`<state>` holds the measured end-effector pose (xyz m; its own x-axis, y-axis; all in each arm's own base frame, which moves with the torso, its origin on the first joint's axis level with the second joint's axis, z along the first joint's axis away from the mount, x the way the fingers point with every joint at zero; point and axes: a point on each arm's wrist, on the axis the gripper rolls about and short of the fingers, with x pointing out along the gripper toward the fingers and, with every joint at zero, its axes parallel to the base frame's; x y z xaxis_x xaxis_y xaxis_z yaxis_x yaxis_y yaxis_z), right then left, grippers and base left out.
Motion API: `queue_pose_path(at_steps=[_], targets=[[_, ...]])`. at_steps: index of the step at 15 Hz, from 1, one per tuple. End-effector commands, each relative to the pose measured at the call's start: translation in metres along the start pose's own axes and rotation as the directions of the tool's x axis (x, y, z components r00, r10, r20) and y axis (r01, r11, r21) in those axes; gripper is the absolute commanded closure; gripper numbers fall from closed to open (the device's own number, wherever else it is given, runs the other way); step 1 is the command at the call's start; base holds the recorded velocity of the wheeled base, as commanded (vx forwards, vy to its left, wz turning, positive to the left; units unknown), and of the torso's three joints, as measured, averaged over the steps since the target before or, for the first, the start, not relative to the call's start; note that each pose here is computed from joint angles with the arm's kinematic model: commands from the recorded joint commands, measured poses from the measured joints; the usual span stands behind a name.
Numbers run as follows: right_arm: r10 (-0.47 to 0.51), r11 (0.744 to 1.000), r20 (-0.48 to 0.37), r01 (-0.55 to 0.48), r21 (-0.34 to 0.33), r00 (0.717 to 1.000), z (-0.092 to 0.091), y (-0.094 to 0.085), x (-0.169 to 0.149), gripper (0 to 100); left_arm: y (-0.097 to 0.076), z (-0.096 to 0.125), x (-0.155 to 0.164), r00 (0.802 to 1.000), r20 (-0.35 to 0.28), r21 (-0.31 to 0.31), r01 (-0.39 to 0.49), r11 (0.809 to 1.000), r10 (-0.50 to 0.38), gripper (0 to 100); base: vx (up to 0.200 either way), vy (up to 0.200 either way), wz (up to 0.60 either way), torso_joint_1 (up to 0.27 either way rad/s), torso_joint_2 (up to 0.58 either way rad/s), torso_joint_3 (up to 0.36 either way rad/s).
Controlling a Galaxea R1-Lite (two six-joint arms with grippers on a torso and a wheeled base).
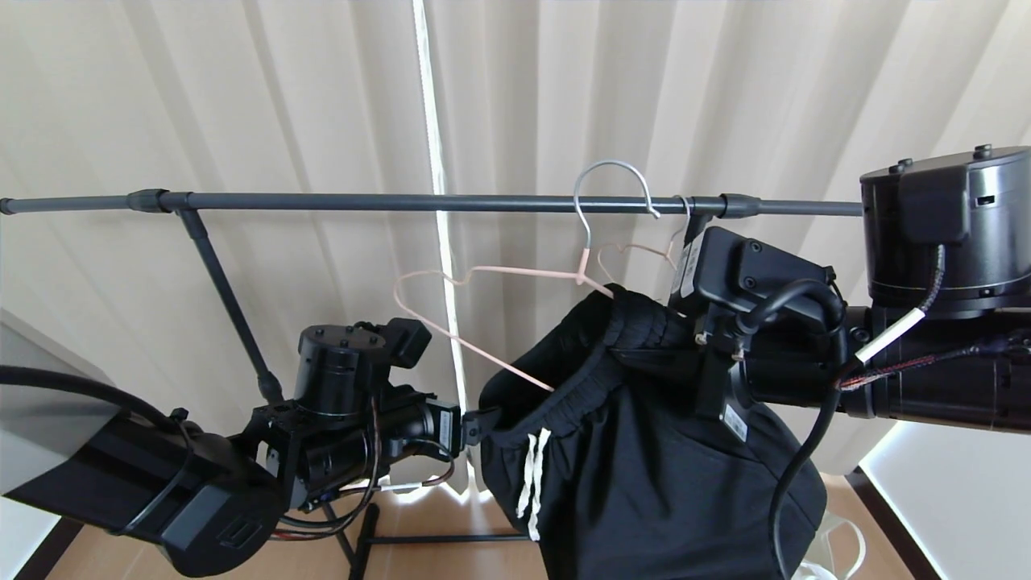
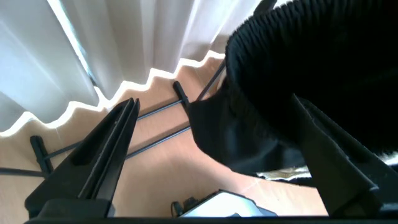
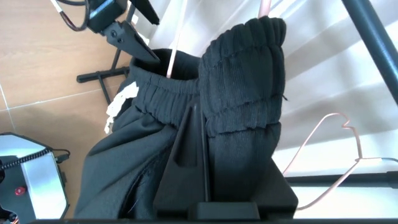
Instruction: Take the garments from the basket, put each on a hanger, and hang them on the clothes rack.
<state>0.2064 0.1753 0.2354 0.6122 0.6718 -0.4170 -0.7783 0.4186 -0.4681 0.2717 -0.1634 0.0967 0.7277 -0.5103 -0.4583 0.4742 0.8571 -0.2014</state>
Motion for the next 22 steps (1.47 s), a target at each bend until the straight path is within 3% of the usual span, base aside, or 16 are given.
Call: queue_pose_path(at_steps=[1,4,5,12,16,22], targets=[[-0.003,1.0,0.01,0.003,-0.003,1.0,0.002,0.0,-0.002,100,0.001,-0.005,0.006,1.0,-0.021,-0.001,-0.005,1.0,0.005,0,0.0,0.0,0.0,0.0,0.0,0.0],[-0.009,1.0,0.019,0.009,-0.005,1.0,0.004,-0.001,-0.006,100,0.0,-0.014,0.012,0.999,-0.051,0.008,-0.008,1.0,0.009,0,0.0,0.0,0.0,0.0,0.0,0.0],[-0.009,1.0,0.019,0.009,-0.005,1.0,0.003,0.0,-0.006,100,0.001,-0.015,0.013,0.998,-0.055,0.008,-0.02,1.0,0.02,100,0.0,0.0,0.0,0.0,0.0,0.0],[-0.01,1.0,0.004,0.01,0.002,1.0,-0.003,0.002,-0.011,100,0.002,-0.01,0.014,1.0,-0.008,0.003,-0.021,1.0,0.021,100,0.0,0.0,0.0,0.0,0.0,0.0],[0.016,0.999,-0.07,-0.014,0.029,0.997,-0.026,0.007,-0.005,100,0.01,-0.001,0.012,0.998,0.056,-0.01,-0.036,0.999,0.037,100,0.0,0.0,0.0,0.0,0.0,0.0],[0.023,0.999,-0.063,-0.02,0.04,0.998,-0.061,0.02,0.021,100,0.028,0.013,0.006,0.99,0.115,-0.036,-0.08,0.996,0.083,100,0.0,0.0,0.0,0.0,0.0,0.0]])
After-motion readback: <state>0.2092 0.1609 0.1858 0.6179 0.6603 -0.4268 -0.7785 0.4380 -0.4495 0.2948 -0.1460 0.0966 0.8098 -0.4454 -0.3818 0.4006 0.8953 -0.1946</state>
